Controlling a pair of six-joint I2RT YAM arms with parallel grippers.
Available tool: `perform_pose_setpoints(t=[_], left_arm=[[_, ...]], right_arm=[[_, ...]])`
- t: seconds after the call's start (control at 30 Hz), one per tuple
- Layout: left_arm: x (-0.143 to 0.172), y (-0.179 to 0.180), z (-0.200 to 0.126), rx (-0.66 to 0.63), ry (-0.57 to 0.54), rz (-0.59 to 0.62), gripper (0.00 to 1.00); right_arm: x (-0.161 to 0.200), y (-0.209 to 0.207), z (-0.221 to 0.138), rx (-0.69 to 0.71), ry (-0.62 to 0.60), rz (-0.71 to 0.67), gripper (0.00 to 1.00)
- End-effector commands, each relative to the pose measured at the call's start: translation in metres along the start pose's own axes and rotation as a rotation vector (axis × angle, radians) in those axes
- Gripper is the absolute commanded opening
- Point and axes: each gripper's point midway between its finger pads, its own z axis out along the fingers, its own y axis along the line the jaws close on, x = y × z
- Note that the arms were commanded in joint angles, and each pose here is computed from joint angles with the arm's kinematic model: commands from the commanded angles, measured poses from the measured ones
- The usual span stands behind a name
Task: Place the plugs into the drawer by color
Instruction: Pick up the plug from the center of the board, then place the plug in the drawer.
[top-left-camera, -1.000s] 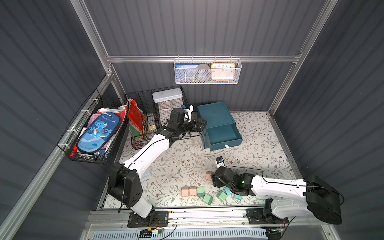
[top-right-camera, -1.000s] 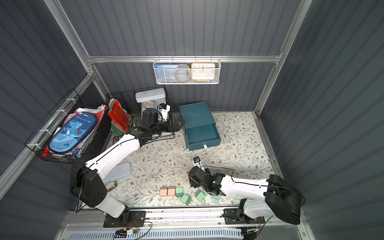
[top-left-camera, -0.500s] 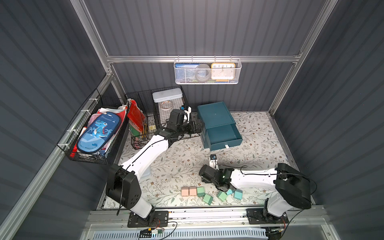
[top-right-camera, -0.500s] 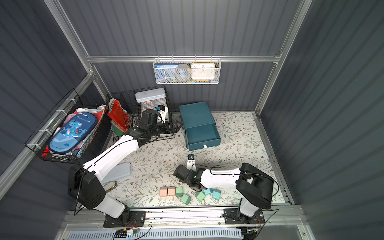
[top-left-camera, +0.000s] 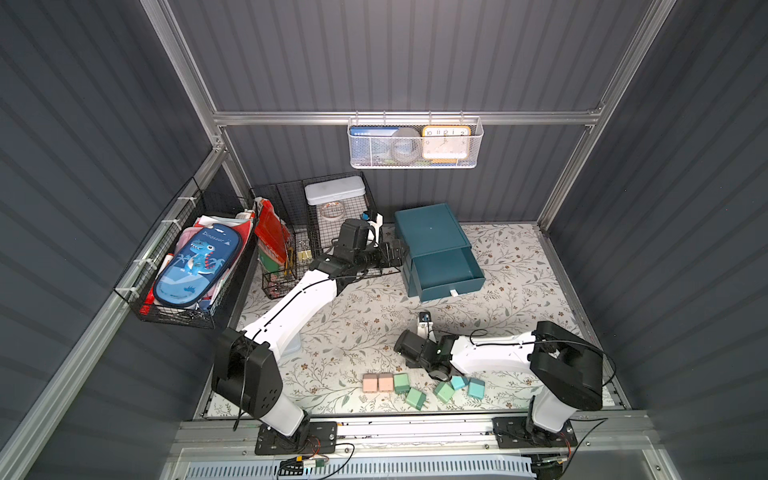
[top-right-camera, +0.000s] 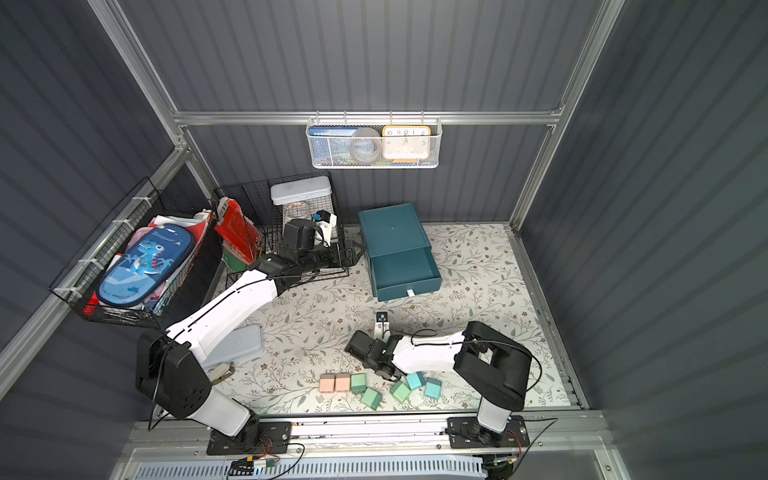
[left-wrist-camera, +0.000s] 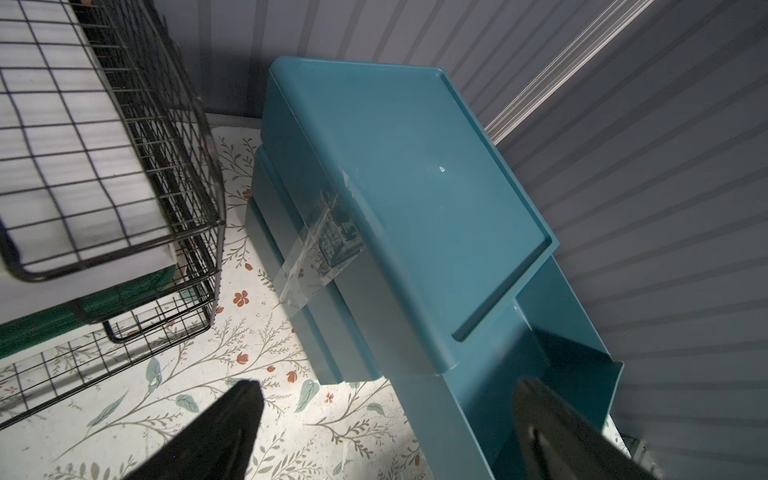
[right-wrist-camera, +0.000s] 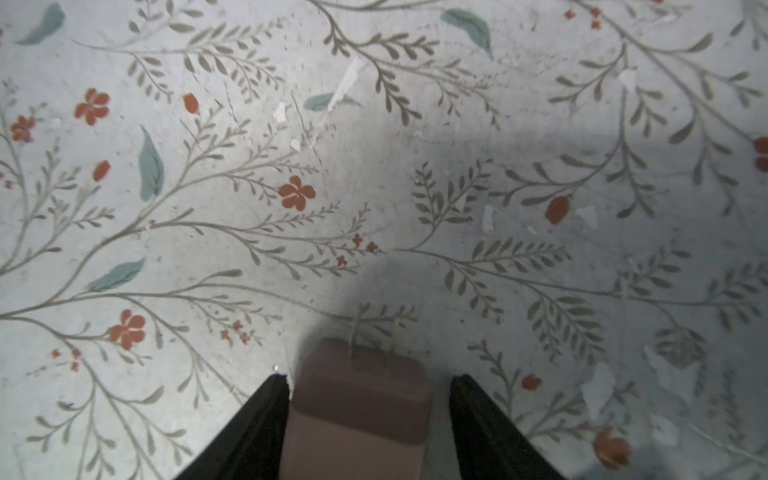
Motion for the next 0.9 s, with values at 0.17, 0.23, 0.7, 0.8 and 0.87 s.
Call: perform_pose_setpoints(t=[0.17,0.23,0.7,0.8,0.87], left_arm=[[-0.002,0.001,-0.006,-0.005,0.002,0.021,0.99],[-0.004,-0.001,-0.007,-0.001,0.001,0.025,0.99],[-0.013,-0.001,0.014,0.01,0.006,0.034,0.97],[-0.01,-0.001,0.021,0.023,0.016,0.027,0.97],[-0.009,0.0,0.025,0.022,0.023,0.024,0.97]], right_arm=[[0.0,-0.003,-0.015,0.007,0.013,-0.065,0.28],[-0.012,0.007,-0.038,-0.038,-0.008,-0.096,0.22],[-0.181,-0.029,-0.182,-0.2,-0.221,-0.281,0.19],[-0.22,-0.049,-0.165,-0.204,-0.228,-0.259,0.19],[-0.24,-0.057,-0.154,-0.188,-0.219,-0.262,0.19]])
